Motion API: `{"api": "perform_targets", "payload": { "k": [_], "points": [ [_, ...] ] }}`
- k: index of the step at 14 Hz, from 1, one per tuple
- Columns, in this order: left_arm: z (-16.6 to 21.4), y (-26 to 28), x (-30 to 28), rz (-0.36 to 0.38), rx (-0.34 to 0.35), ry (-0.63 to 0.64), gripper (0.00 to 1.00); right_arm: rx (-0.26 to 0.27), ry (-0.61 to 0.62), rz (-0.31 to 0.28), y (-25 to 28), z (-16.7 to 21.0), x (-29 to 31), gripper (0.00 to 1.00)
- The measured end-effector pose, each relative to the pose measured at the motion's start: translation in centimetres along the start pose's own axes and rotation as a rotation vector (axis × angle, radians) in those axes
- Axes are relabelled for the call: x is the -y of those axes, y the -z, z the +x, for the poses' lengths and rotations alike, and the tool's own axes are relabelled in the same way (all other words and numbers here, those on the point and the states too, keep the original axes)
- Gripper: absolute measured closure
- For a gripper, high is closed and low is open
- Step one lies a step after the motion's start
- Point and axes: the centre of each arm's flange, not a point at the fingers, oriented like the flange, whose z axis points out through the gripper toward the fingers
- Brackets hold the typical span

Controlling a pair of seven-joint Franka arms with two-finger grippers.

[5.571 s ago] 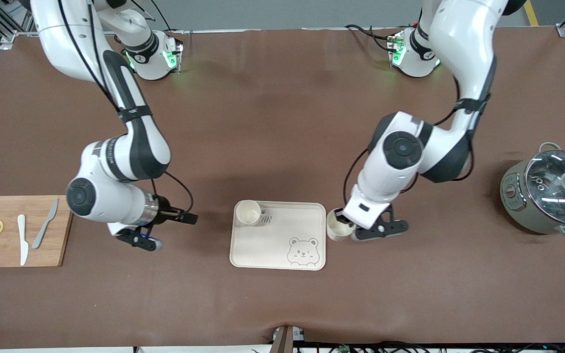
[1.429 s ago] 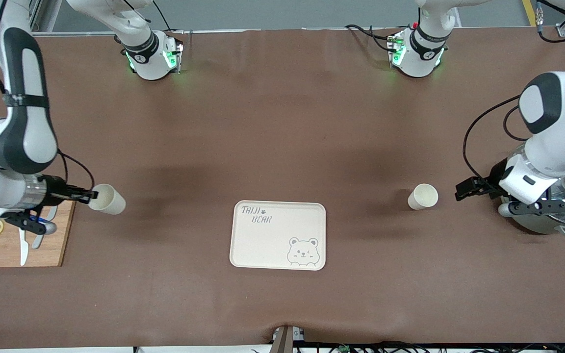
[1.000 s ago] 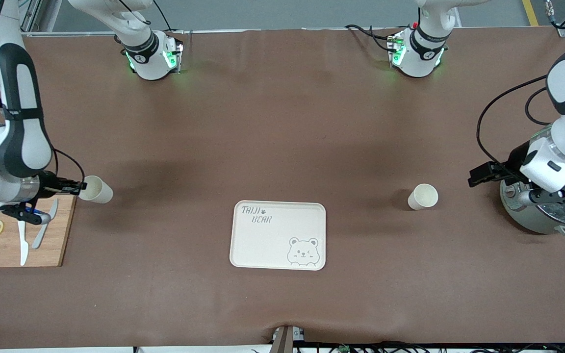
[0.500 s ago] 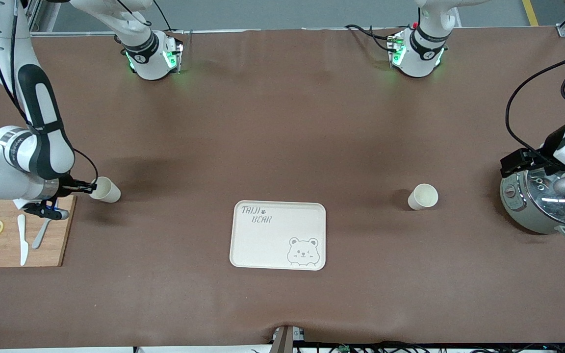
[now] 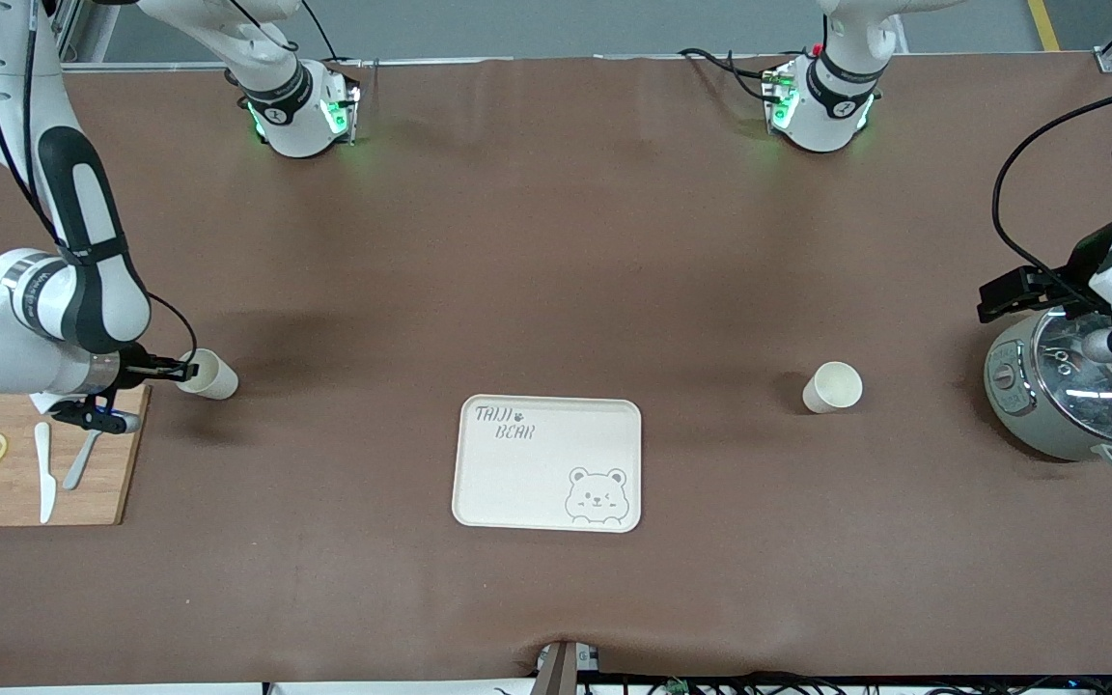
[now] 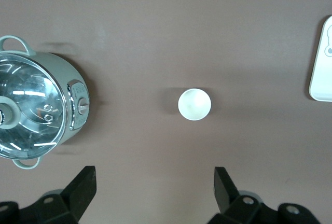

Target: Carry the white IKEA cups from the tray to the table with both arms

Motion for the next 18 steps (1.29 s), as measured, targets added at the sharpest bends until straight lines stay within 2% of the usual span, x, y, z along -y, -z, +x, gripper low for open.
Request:
{"api": "perform_targets", "payload": {
  "k": [3,6,10,13,14,16,18],
  "points": [
    [-0.2,-0.1,-0.1,-0.005,0.016,0.011,0.0,0.027,0.02,0.005,0.9,0.1,1.2,0.31],
    [-0.4,0.7,-0.1,-0.005,0.002,0.044,0.0,0.091,0.036,0.017,3.8,0.0,2.0,0.02],
    [-1.1,1.9,-0.2,-0.004,-0.011,0.043,0.0,0.046,0.058,0.018,8.2,1.0,3.1,0.0],
    [-1.4,1.9,-0.8,-0.003,0.0,0.032,0.0,0.021,0.107,0.015,15.5,1.1,5.7,0.0],
    [-1.4,2.1,-1.0,-0.003,-0.001,0.029,0.0,-0.012,0.12,0.008,17.9,1.1,6.3,0.0],
    [-1.7,2.5,-0.9,-0.003,-0.009,0.031,0.0,-0.082,0.136,-0.043,21.8,1.1,6.6,0.0],
    [-2.0,3.1,-0.7,-0.002,-0.016,0.034,0.0,-0.133,0.147,-0.07,24.5,1.0,7.0,0.0]
  ]
}}
